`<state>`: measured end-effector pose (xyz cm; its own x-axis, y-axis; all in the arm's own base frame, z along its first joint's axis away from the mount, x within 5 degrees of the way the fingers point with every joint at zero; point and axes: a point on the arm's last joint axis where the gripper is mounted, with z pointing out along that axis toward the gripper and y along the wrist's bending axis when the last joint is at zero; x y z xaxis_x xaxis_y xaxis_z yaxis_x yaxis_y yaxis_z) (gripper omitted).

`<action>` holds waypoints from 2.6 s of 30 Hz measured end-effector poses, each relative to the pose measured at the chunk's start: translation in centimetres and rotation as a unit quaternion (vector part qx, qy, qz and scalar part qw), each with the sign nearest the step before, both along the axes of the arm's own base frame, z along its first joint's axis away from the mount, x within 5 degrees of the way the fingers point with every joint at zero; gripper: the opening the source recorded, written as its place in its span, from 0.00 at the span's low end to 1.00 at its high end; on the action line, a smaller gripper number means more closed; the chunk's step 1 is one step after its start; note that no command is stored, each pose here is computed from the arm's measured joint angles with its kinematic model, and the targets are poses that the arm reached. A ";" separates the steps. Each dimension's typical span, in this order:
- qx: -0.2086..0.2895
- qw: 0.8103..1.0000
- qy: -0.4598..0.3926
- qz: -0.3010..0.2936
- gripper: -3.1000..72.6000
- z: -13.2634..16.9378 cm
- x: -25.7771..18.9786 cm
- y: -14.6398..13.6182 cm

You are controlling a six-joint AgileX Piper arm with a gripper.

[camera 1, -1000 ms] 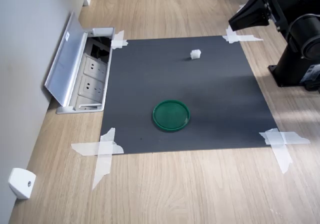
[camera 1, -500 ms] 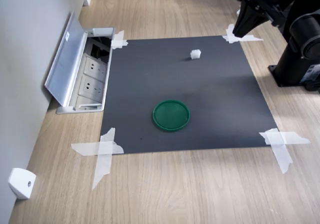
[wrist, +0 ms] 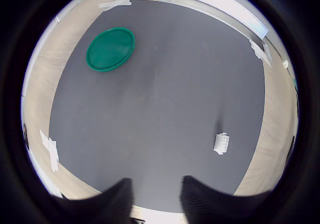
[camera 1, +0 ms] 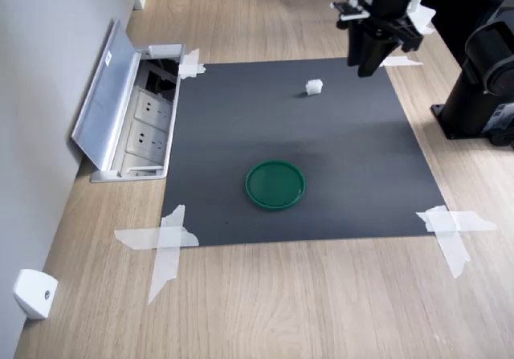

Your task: Grasp a white terminal and put it on the green lid.

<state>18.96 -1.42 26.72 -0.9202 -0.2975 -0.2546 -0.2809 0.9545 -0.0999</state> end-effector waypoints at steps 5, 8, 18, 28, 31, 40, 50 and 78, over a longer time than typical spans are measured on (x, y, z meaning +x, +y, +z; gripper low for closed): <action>-0.008 1.000 0.008 0.001 0.95 -0.3 0.5 -0.2; -0.018 1.000 0.009 0.003 0.99 -0.3 0.5 -0.3; -0.038 0.999 0.000 -0.011 1.00 -0.2 0.5 -1.5; -0.044 0.998 0.019 -0.042 1.00 -1.5 1.1 -4.7; -0.042 0.997 0.026 -0.051 1.00 -2.3 1.7 -5.5; -0.040 0.997 0.040 -0.045 1.00 -5.0 3.6 -7.1; -0.027 0.998 0.048 -0.028 1.00 -7.6 5.2 -7.4; -0.015 0.997 0.054 -0.049 0.54 -9.3 6.1 -7.6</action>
<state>25.02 -8.98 17.45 -0.9666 -0.2115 -0.1449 -0.1980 0.9748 -0.1025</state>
